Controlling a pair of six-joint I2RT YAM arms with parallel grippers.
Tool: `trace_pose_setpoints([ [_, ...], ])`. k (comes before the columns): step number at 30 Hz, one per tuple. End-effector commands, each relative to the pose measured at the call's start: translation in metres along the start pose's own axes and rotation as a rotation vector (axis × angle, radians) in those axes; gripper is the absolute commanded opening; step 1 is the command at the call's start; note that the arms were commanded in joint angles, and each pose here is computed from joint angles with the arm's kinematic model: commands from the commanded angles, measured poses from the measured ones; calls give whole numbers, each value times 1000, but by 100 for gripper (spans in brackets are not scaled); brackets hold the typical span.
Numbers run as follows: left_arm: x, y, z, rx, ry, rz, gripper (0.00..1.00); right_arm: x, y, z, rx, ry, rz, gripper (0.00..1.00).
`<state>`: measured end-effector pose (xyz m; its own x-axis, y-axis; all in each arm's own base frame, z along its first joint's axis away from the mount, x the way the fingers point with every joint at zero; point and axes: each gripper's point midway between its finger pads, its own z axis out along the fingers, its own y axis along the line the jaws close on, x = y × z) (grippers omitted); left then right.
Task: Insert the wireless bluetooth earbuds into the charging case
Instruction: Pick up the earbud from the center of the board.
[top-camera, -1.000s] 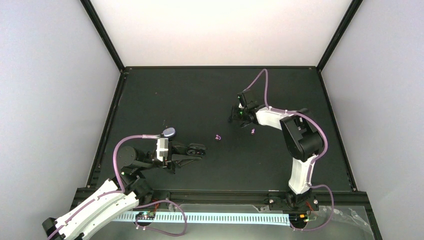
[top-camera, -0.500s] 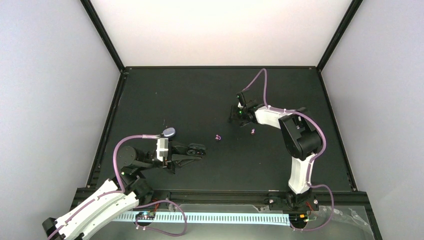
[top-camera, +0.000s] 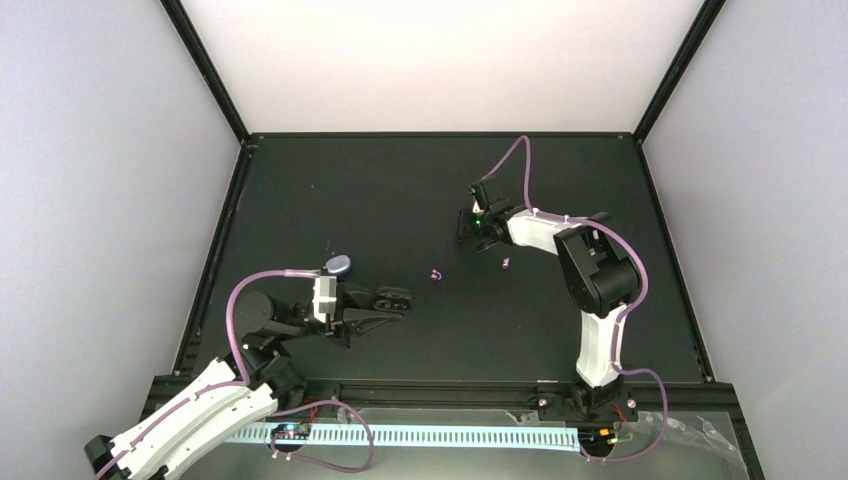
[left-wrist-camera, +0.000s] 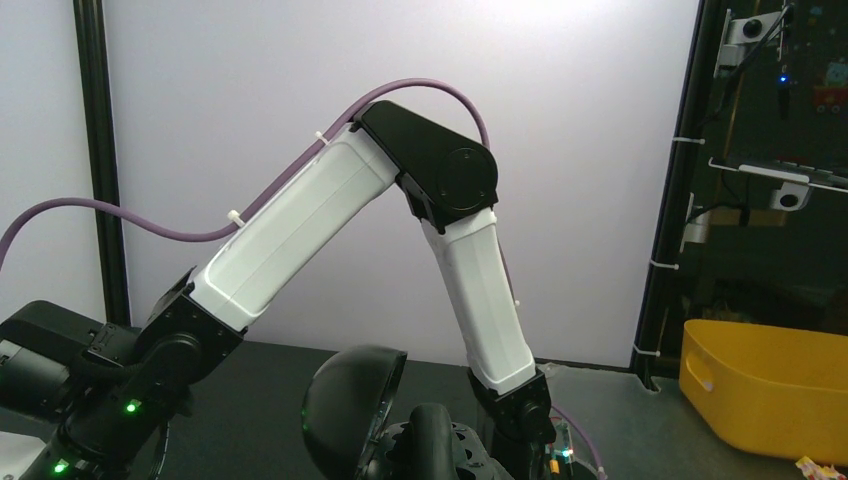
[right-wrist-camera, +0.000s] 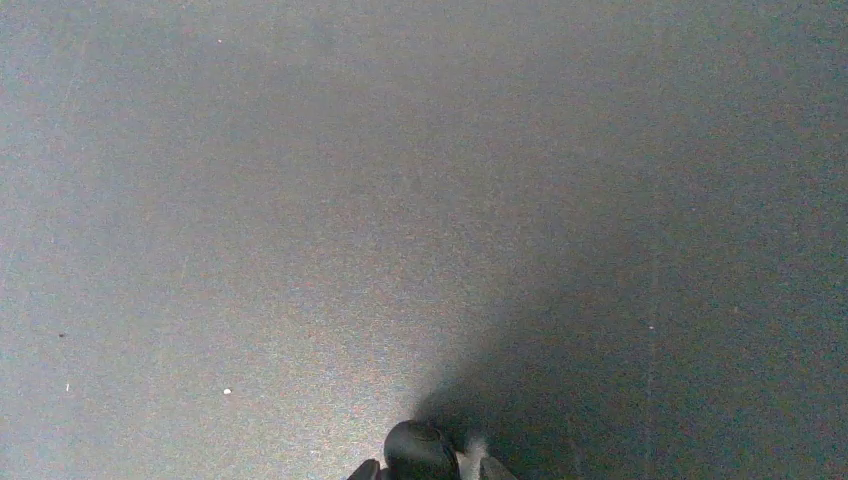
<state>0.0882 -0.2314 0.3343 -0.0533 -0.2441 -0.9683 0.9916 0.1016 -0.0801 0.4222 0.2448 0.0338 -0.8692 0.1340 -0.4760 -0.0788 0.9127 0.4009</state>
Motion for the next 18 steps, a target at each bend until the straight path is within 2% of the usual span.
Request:
trace_pose_setpoints([
  [1,-4,-5,0,21,-8,16,2,6,4,4,-6,28,-17,24],
  [8,-4,-5,0,21,-6,14,1,5,12,4,-19,28,-31,22],
  [18,-4,-5,0,23,-6,13,1,2,19,-2,-36,16,-36,11],
])
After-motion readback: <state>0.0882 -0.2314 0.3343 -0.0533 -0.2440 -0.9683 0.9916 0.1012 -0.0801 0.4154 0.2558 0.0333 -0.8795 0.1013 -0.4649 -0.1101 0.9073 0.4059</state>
